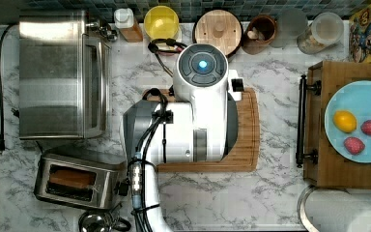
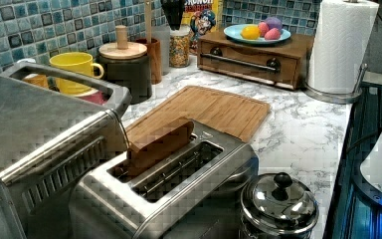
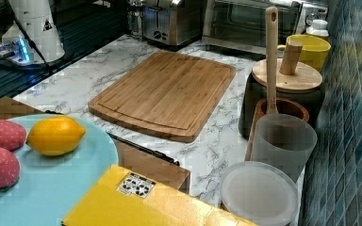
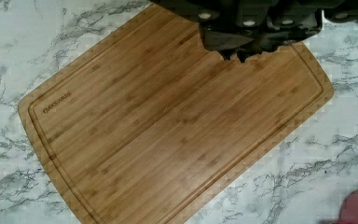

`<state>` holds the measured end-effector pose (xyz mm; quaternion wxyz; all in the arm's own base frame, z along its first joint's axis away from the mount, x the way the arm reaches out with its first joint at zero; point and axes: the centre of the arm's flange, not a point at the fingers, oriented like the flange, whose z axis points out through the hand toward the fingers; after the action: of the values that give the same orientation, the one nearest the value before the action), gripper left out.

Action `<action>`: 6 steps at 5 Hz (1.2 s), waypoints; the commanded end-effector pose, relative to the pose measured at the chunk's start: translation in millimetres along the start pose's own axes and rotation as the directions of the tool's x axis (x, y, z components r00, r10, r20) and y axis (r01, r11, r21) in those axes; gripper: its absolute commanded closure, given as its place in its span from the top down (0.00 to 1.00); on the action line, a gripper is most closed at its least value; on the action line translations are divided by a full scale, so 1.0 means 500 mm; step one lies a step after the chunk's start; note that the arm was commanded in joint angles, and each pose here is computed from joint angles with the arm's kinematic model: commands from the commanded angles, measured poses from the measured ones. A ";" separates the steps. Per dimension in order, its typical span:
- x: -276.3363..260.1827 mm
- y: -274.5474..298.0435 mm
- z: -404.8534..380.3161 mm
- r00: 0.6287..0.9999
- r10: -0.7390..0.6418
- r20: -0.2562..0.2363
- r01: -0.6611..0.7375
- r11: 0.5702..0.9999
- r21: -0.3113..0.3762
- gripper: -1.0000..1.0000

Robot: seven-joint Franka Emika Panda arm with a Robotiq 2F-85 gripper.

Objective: Turn on the toaster.

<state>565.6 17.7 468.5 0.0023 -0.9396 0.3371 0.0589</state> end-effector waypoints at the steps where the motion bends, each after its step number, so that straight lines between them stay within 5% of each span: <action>1: -0.012 -0.005 0.028 0.991 -0.105 0.082 0.103 0.994 0.029 0.00; 3: -0.123 -0.077 0.074 0.967 -0.252 0.041 0.252 0.968 0.019 0.00; 6: -0.247 -0.119 0.128 0.923 -0.375 0.082 0.370 0.927 0.063 0.00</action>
<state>526.4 90.1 391.5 0.0396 -0.9627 0.2412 0.1163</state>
